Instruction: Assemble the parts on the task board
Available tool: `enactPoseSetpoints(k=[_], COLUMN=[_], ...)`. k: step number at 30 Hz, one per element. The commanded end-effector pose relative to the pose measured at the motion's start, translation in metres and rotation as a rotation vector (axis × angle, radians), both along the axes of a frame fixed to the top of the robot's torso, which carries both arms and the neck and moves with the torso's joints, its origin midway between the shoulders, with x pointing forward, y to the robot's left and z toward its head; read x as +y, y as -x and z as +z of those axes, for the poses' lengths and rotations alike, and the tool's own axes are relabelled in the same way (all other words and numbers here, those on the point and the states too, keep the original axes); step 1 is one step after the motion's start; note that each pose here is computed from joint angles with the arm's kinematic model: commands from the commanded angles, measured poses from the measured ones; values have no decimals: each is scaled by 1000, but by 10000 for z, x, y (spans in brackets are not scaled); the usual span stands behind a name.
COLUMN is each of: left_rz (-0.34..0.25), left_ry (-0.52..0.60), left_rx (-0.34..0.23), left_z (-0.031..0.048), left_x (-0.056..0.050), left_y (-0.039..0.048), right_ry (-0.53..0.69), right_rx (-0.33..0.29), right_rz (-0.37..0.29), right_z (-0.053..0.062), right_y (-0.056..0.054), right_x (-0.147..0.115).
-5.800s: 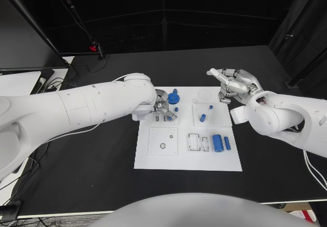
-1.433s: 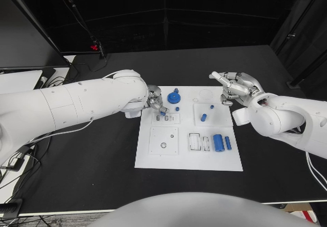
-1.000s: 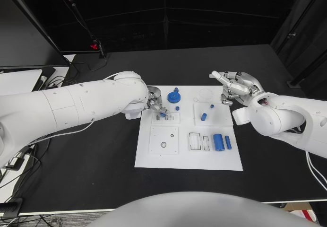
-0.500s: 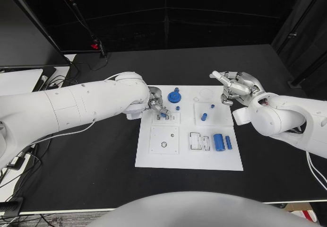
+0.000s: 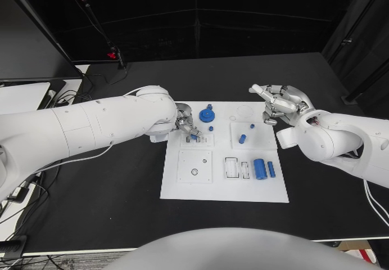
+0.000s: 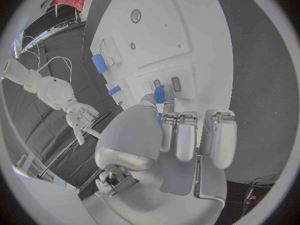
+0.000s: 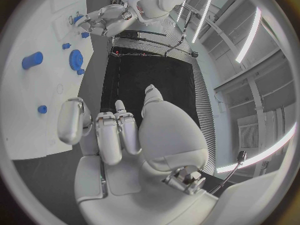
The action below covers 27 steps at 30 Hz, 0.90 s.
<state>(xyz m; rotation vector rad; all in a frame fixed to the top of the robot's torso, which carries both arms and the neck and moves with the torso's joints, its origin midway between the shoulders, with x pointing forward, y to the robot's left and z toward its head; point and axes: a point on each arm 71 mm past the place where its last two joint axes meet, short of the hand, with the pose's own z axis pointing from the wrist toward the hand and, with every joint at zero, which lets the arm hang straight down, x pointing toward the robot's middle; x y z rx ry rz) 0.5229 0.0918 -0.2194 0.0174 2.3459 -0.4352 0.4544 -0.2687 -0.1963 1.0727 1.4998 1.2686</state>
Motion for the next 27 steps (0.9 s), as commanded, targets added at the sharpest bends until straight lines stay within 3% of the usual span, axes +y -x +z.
enactPoseSetpoints(k=[1,27], left_rz=[-5,-21], left_ry=[-5,-13], left_rx=[3,21], left_z=[5,-21], left_x=[-9,-40], left_y=[1,17], right_ry=[-6,-7], right_rx=[-9,-8], right_rz=[4,7], right_z=[12,12], right_y=[0,3], right_x=[10,15])
